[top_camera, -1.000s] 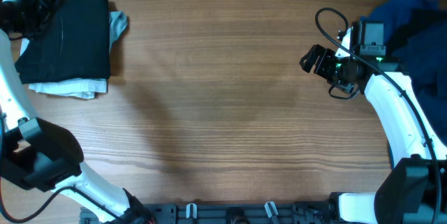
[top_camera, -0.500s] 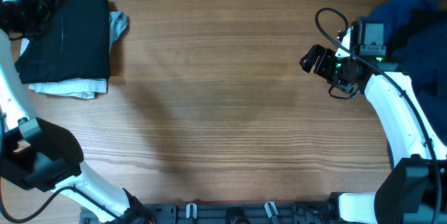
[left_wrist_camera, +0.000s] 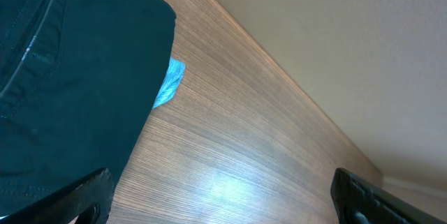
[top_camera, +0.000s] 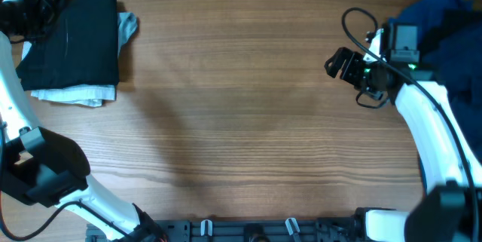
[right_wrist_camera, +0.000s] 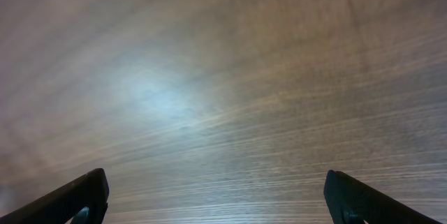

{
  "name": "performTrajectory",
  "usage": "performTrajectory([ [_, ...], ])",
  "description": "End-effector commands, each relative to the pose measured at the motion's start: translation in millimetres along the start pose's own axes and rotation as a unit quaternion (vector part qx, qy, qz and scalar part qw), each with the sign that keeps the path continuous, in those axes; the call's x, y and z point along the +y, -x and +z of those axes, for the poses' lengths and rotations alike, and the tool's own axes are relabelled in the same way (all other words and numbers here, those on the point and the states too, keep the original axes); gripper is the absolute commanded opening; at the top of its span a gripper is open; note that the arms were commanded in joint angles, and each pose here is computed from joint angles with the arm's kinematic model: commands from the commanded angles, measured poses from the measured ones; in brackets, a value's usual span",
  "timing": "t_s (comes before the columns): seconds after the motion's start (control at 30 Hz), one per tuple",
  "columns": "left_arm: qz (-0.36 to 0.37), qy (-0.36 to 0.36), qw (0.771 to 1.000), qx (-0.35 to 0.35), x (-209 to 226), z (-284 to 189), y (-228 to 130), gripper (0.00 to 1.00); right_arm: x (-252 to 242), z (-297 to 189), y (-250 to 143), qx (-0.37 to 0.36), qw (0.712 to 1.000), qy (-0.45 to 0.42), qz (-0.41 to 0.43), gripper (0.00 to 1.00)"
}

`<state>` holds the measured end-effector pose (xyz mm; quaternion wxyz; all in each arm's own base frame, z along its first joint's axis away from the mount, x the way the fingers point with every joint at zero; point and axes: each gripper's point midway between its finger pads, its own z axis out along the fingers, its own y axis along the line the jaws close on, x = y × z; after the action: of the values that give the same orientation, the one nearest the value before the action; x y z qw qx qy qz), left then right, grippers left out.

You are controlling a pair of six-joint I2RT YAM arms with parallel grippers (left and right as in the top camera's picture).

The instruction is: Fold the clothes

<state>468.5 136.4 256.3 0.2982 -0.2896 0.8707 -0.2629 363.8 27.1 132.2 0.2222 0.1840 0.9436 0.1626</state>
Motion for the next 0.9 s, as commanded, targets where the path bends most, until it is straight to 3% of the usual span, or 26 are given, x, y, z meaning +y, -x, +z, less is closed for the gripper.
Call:
performTrajectory([
  [0.0,-0.002,0.004,1.000,0.001,2,1,-1,1.00,27,-69,16,-0.095,0.994,0.048,-0.020,1.00],
  [0.2,-0.002,0.004,1.000,0.001,2,1,-1,1.00,57,-190,9,-0.254,0.958,0.116,-0.065,1.00],
  [0.4,-0.002,0.004,1.000,0.001,2,1,-1,1.00,52,-264,-26,-0.356,0.923,0.120,-0.083,1.00],
  [0.67,-0.002,0.004,1.000,0.001,2,1,-1,1.00,32,-260,-87,-0.373,0.910,0.150,-0.104,1.00],
  [0.87,-0.002,0.004,1.000,0.001,2,1,-1,1.00,26,-227,-84,-0.421,0.884,0.172,-0.109,1.00],
])
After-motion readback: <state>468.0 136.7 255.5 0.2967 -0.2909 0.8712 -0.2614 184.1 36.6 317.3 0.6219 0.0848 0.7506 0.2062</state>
